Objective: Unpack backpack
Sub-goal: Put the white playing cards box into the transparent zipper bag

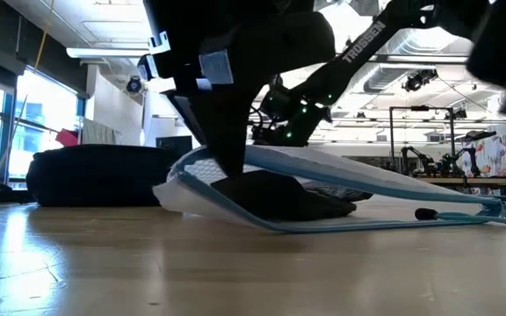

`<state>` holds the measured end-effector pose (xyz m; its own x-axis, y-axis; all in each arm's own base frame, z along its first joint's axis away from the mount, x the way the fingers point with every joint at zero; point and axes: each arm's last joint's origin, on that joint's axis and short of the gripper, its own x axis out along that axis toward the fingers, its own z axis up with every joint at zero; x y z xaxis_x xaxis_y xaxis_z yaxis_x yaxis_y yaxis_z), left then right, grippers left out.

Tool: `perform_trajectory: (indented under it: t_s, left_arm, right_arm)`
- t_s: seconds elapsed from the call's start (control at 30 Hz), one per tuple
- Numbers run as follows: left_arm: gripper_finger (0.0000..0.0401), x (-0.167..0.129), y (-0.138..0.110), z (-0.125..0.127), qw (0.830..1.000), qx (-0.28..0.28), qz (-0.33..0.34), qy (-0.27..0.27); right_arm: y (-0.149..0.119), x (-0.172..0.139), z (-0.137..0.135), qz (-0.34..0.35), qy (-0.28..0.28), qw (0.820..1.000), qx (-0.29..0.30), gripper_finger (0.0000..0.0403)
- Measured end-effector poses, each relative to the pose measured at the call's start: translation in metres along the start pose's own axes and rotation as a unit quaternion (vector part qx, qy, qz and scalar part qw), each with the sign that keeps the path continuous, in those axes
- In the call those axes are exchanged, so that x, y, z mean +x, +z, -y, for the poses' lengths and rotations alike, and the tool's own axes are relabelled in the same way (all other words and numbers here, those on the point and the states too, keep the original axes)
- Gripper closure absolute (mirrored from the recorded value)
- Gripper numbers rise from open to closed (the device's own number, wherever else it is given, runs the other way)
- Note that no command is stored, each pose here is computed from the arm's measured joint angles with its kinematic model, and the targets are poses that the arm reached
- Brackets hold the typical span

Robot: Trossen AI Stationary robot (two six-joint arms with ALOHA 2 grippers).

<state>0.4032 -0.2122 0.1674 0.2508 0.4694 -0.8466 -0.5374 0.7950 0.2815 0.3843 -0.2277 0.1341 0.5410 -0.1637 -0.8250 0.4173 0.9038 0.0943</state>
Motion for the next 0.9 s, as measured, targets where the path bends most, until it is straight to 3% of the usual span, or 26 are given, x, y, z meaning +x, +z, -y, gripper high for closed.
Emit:
perform_trajectory:
  t_s: [0.2, 0.47, 0.9]
  left_arm:
    - [0.0401, 0.0, 0.001, 0.0, 1.0, -0.001, 0.001, -0.001]
    - [0.0401, 0.0, 0.001, 0.0, 1.0, -0.002, 0.001, -0.001]
    - [0.0401, 0.0, 0.001, 0.0, 1.0, -0.006, 0.004, 0.0]
  right_arm:
    - [0.001, 0.003, -0.002, 0.008, -0.005, 1.0, 0.017, 0.0068]
    - [-0.003, 0.004, -0.012, -0.01, -0.082, 0.996, 0.02, 0.0068]
    - [-0.009, 0.007, -0.017, -0.035, -0.062, 0.998, 0.001, 0.0069]
